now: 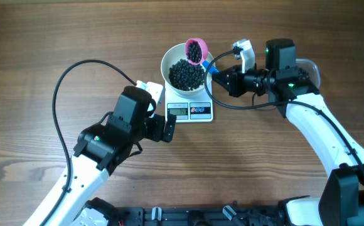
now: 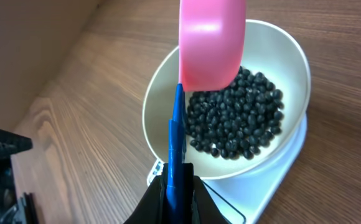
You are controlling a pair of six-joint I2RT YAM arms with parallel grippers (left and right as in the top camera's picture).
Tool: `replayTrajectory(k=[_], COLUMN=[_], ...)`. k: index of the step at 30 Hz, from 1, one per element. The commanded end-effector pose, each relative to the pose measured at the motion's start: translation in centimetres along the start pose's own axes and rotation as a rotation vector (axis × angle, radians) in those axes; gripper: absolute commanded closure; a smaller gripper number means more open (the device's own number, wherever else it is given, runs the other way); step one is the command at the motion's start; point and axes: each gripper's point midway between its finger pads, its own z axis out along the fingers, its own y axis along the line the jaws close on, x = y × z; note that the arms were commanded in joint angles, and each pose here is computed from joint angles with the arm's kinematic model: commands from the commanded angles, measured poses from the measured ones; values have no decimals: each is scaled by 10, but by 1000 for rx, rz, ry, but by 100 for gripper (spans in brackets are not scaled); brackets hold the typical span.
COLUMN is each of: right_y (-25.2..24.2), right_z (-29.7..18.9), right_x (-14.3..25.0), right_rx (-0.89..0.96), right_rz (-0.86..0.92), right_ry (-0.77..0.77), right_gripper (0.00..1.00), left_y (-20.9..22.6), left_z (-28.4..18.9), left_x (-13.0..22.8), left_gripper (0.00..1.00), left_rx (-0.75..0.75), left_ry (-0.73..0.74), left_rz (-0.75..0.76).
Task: Scoop item into bowl and weigh 150g on scale
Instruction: 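Tilt the scoop with the right gripper to pour beans into the bowl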
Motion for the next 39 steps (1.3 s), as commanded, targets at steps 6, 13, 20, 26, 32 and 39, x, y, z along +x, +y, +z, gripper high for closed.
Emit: replayTrajectory(k=[6, 13, 20, 26, 32, 39], right_y=[4, 6, 15, 9, 9, 9], right_z=[-9, -11, -5, -3, -3, -4], right_x=[-16, -18, -20, -21, -22, -26], right_rx=[40, 55, 54, 125, 126, 135], right_rz=[-161, -246, -365, -407, -416, -444], right_ry=[-34, -38, -38, -31, -36, -44], right_gripper=[96, 96, 96, 96, 96, 96], left_y=[-1, -1, -1, -1, -1, -1], left_z=[0, 0, 0, 0, 0, 0], left_x=[-2, -2, -2, -2, -2, -2], left_gripper=[0, 0, 0, 0, 0, 0], left_rx=[-3, -3, -3, -3, -3, -3], left_ry=[-5, -5, -5, -5, -5, -5], left_rz=[23, 23, 23, 23, 23, 23])
